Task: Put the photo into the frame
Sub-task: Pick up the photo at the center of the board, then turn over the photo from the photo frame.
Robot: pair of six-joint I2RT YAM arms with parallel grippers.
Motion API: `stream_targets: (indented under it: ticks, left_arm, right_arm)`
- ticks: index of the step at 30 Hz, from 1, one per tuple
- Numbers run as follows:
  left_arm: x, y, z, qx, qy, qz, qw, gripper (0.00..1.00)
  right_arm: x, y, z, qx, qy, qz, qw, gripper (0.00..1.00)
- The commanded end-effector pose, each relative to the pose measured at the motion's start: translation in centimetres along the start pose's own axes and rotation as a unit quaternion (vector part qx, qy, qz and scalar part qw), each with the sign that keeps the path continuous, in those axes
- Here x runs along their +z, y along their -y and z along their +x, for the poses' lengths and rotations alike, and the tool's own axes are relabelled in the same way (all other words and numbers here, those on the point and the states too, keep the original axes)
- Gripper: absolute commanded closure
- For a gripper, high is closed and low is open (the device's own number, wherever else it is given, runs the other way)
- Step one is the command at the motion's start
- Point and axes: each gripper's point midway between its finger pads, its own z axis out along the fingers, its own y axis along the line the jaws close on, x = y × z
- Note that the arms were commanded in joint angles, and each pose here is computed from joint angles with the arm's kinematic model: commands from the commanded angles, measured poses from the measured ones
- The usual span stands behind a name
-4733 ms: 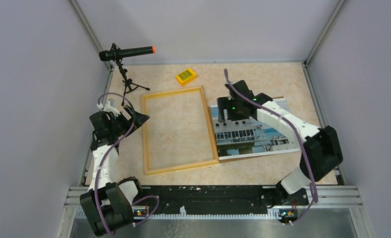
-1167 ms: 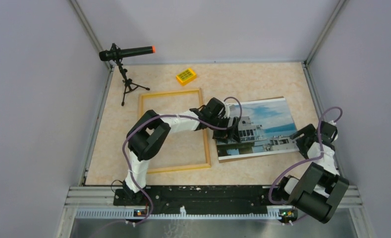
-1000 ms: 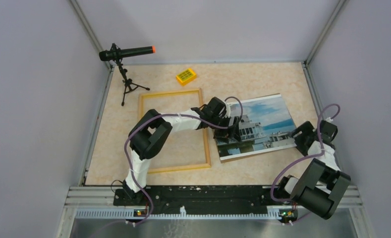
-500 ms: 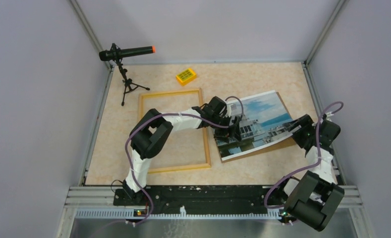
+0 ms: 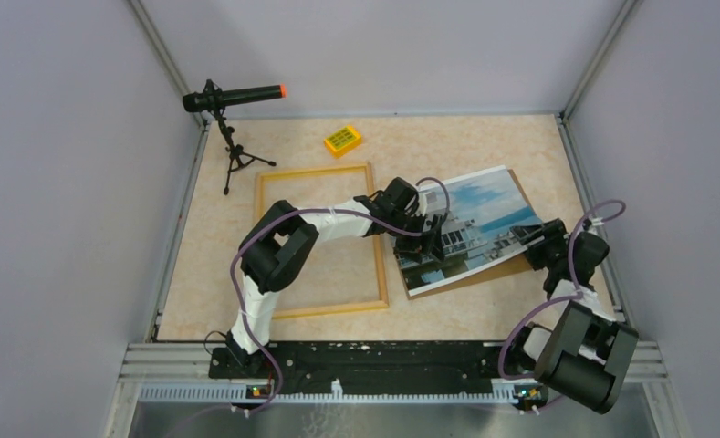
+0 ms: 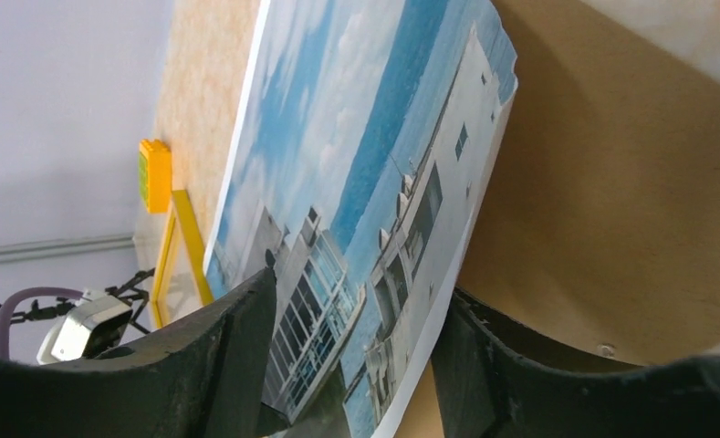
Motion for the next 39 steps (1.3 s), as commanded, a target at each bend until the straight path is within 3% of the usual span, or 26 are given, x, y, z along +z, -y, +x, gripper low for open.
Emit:
stream_targets:
  ticks: [1,7,12,18,22,25,27,29,30,33,37,39]
  left_arm:
    - [0.0,-1.5,-0.1,0.011,0.002,-0.039,0.999,0.09]
    - [-1.7,0.6,-1.6,0.053,0.034,-0.026,0.998,0.08]
    - [-5.5,4.6,-4.0,0.117,0.099,-0.005,0.988,0.06]
    - [-13.8,6.9,-8.7,0.212,0.235,-0.062,0.946,0.04]
    - [-20.8,7.6,-11.1,0.231,0.328,-0.091,0.912,0.03]
    - [-26.5,7.7,-12.1,0.228,0.395,-0.103,0.884,0.02]
    - [-30.5,8.4,-12.2,0.236,0.445,-0.120,0.855,0.02]
    - [-33.9,9.4,-11.5,0.247,0.496,-0.140,0.821,0.02]
    - [-35.5,9.9,-10.9,0.245,0.514,-0.145,0.809,0.02]
    - [-40.8,13.0,-6.9,0.240,0.554,-0.124,0.787,0.02]
    - [-49.1,16.3,-0.3,0.204,0.626,-0.099,0.746,0.02]
    - [-53.6,17.9,3.3,0.196,0.667,-0.084,0.714,0.02]
  right_arm:
    - [1.3,-2.2,-0.8,-0.025,0.028,-0.035,0.999,0.45]
    - [1.7,-2.6,-2.0,-0.045,0.058,-0.020,0.997,0.74]
    - [1.7,-2.7,-3.0,-0.078,0.059,0.002,0.995,1.00]
    - [0.9,-7.9,-5.1,-0.178,0.048,-0.054,0.981,1.00]
    - [0.0,-14.7,-6.4,-0.294,0.058,-0.074,0.951,1.00]
    - [-1.0,-22.7,-5.5,-0.399,0.056,-0.141,0.904,1.00]
    - [-2.0,-28.2,-2.7,-0.484,0.036,-0.225,0.845,1.00]
    - [-2.8,-32.6,-1.1,-0.560,0.057,-0.247,0.789,1.00]
    - [-3.3,-34.6,0.3,-0.601,0.057,-0.274,0.748,1.00]
    - [-5.3,-40.2,4.1,-0.674,0.062,-0.353,0.646,1.00]
    - [-6.8,-44.7,7.7,-0.681,0.059,-0.441,0.582,1.00]
    - [-7.3,-45.5,10.4,-0.701,0.055,-0.475,0.530,1.00]
